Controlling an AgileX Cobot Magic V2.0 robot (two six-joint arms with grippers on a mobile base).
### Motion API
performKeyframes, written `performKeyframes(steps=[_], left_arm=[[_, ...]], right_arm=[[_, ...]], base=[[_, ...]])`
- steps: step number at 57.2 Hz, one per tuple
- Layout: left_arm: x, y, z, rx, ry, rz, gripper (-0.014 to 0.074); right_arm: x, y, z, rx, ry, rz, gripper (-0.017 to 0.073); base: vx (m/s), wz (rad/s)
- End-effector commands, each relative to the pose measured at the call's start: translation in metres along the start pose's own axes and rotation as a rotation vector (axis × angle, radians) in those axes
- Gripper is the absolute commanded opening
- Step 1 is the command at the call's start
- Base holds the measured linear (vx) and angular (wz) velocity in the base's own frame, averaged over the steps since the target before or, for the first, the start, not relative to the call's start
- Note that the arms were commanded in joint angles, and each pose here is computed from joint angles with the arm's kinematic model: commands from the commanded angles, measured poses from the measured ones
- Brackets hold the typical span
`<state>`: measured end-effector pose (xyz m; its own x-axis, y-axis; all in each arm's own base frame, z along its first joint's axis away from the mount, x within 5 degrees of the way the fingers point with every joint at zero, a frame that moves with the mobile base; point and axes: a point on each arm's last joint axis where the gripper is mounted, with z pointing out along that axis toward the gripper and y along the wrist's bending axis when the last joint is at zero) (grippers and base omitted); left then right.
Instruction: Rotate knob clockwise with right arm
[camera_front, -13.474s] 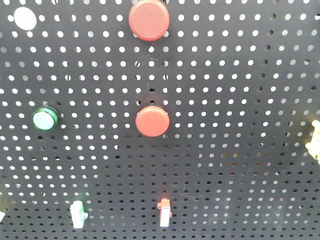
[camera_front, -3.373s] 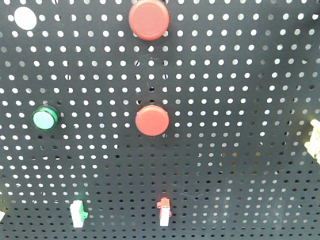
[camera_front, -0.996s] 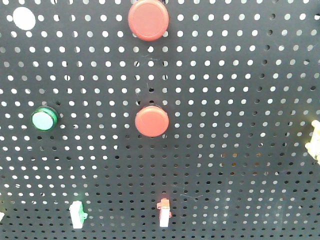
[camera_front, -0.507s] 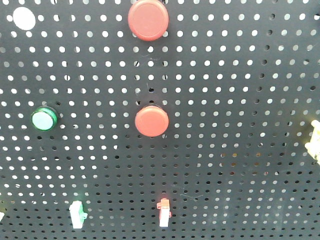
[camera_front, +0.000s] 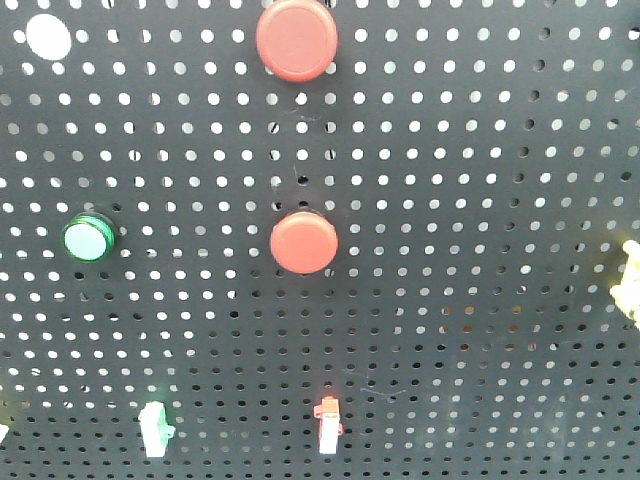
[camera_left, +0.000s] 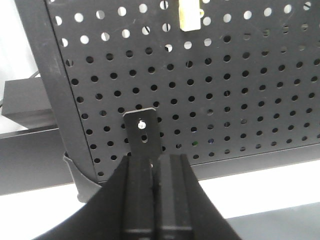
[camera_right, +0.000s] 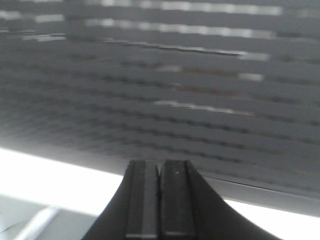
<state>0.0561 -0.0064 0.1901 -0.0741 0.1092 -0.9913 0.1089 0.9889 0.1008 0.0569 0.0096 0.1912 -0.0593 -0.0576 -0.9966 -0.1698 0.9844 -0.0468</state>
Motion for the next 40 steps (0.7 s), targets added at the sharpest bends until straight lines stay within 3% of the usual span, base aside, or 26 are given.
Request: performKeyframes(steps=[1, 15, 40], left_arm=[[0.0024, 0.0002, 0.0006, -0.009, -0.068, -0.008, -0.0006], [0.0025, 0.0002, 0.0006, -0.009, -0.067, -0.008, -0.0006], [0.0025, 0.0002, 0.0006, -0.009, -0.067, -0.008, -0.0006]], right_arm=[[-0.0067, -0.0038, -0.0024, 0.068, -0.107, 0.005, -0.0007], [-0.0073, -0.0089, -0.0027, 0.158, -0.110, 0.003, -0.0007], [-0.0073, -0.0093, -0.0028, 0.167, -0.110, 0.003, -0.0007]], base=[[0.00, 0.00], [0.00, 0.00], [0.00, 0.00]])
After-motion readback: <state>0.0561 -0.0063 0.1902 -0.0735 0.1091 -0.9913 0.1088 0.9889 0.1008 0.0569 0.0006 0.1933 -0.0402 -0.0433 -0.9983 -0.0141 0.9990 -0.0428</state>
